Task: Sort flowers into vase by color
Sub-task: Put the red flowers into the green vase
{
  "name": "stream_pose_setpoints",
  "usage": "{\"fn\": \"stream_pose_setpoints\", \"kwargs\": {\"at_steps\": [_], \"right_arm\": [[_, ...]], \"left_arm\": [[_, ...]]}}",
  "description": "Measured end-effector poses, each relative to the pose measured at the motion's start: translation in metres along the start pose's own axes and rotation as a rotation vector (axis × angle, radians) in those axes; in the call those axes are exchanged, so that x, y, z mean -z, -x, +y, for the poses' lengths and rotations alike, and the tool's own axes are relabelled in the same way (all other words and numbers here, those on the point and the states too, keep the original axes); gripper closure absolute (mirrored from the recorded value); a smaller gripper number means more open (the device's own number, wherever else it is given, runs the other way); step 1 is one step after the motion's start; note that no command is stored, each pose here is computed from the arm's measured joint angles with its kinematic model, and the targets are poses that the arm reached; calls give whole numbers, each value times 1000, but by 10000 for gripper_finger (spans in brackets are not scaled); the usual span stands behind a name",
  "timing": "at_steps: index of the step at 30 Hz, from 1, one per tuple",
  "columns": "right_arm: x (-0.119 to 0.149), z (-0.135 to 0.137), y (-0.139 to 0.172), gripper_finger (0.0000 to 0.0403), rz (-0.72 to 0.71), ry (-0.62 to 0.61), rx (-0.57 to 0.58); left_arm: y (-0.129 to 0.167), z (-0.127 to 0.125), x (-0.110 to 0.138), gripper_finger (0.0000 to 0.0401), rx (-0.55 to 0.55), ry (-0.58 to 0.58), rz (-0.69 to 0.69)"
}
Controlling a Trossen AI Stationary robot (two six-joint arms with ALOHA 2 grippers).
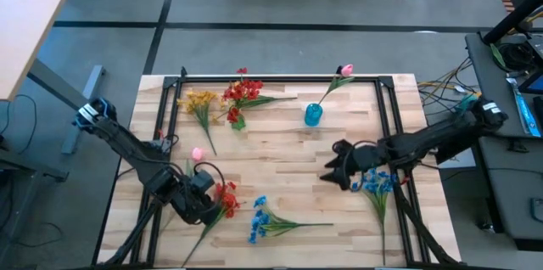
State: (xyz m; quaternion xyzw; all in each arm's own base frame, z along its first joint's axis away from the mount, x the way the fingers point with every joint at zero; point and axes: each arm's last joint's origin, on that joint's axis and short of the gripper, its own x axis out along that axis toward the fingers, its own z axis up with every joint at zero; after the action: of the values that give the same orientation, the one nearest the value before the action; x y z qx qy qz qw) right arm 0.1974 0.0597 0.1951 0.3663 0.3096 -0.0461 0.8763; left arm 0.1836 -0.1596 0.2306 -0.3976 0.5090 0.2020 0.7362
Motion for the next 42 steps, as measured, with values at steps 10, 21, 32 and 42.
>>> {"fn": "stream_pose_setpoints", "kwargs": {"at_steps": [10, 21, 32, 42], "right_arm": [[11, 72, -39, 76, 271, 296, 113], [67, 118, -79, 76, 571, 539, 365], [92, 159, -136, 76, 503, 674, 363], [90, 176, -158, 76, 358, 675, 404]], "left_arm": [[0, -29, 8, 401, 17, -71, 3], [1, -53, 44, 401, 11, -175, 44], [8, -67, 61, 401, -101, -276, 48], [20, -69, 79, 401, -116, -388, -38]]}}
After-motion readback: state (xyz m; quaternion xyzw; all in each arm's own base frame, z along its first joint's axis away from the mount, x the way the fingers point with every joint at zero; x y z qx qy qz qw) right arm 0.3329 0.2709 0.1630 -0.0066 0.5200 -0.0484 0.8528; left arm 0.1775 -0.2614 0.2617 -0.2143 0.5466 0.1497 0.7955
